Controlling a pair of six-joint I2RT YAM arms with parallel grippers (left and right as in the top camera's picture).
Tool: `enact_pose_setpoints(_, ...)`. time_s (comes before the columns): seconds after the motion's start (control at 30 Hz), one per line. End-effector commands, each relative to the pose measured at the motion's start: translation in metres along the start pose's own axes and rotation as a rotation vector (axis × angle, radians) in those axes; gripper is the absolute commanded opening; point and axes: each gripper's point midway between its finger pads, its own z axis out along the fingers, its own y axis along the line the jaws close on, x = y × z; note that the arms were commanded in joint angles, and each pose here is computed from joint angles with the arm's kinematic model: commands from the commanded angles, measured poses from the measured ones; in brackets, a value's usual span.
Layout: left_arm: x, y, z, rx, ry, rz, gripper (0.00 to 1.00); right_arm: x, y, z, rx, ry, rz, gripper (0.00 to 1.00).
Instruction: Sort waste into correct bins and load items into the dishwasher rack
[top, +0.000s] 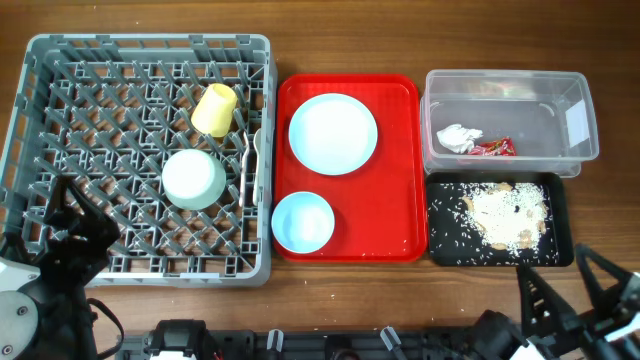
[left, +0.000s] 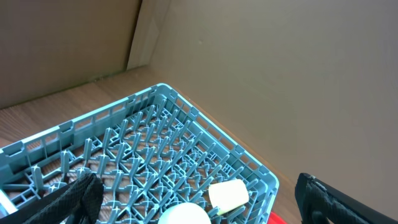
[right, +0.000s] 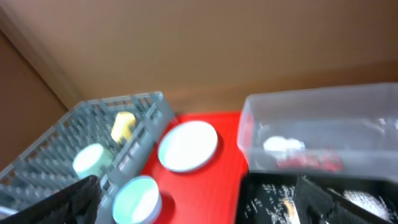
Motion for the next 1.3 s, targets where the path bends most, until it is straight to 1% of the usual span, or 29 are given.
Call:
enact_pose_setpoints(0.0, -0.004, 0.003, -0.001, -0.016, -0.019, -0.016, 1.00, 0.021, -0.010, -0.001, 0.035, 0.075, 0.003, 1.00)
enact_pose_setpoints(0.03, -0.004, 0.003, -0.001, -0.016, -0.019, -0.016, 1.00, 0.026, -0.013, -0.002, 0.047, 0.097, -0.003, 1.00)
enact_pose_setpoints(0.1, -0.004, 0.003, -0.001, -0.016, -0.019, -0.016, 1.00, 0.026, -0.013, -0.002, 0.048, 0.098, 0.017, 1.00)
enact_pose_setpoints(0.67, -0.004, 0.003, -0.001, -0.016, -0.019, -0.016, 1.00, 0.026, -0.013, -0.002, 0.048, 0.098, 0.017, 1.00)
enact_pose_setpoints(0.7, -0.004, 0.001, -0.001, -0.006, -0.016, -0.024, 1.00, 0.026, -0.013, -0.002, 0.048, 0.098, 0.017, 1.00)
enact_pose_setpoints(0.73, -0.002, -0.008, -0.002, 0.042, 0.001, -0.044, 1.00, 0.026, -0.013, -0.002, 0.048, 0.098, 0.018, 1.00)
enact_pose_setpoints(0.77, 0.014, -0.032, -0.005, 0.179, 0.101, -0.074, 1.00, 0.026, -0.013, -0.002, 0.048, 0.098, 0.017, 1.00)
enact_pose_setpoints(0.87, 0.046, -0.083, -0.023, 0.473, 0.317, -0.096, 1.00, 0.026, -0.013, -0.002, 0.048, 0.098, 0.018, 1.00)
enact_pose_setpoints(0.9, 0.061, -0.103, -0.027, 0.577, 0.415, -0.091, 1.00, 0.026, -0.013, -0.002, 0.048, 0.098, 0.018, 1.00)
enact_pose_setpoints(0.93, 0.072, -0.112, -0.024, 0.607, 0.483, -0.087, 1.00, 0.026, -0.013, -0.002, 0.048, 0.098, 0.017, 1.00)
enact_pose_setpoints(1.03, 0.100, -0.128, 0.002, 0.588, 0.645, -0.078, 1.00, 0.026, -0.013, -0.002, 0.048, 0.098, 0.018, 1.00)
enact_pose_setpoints(1.1, 0.139, -0.145, 0.027, 0.563, 0.835, -0.055, 1.00, 0.026, -0.013, -0.002, 0.048, 0.098, 0.018, 1.00)
enact_pose_setpoints(1.17, 0.173, -0.158, 0.044, 0.538, 0.974, -0.031, 1.00, 0.026, -0.013, -0.002, 0.048, 0.098, 0.017, 1.00)
enact_pose_setpoints(1.23, 0.200, -0.168, 0.065, 0.508, 1.061, -0.024, 1.00, 0.026, -0.013, -0.002, 0.048, 0.098, 0.018, 1.00)
enact_pose_setpoints(1.27, 0.208, -0.172, 0.076, 0.499, 1.075, -0.022, 1.00, 0.026, -0.013, -0.002, 0.048, 0.098, 0.017, 1.00)
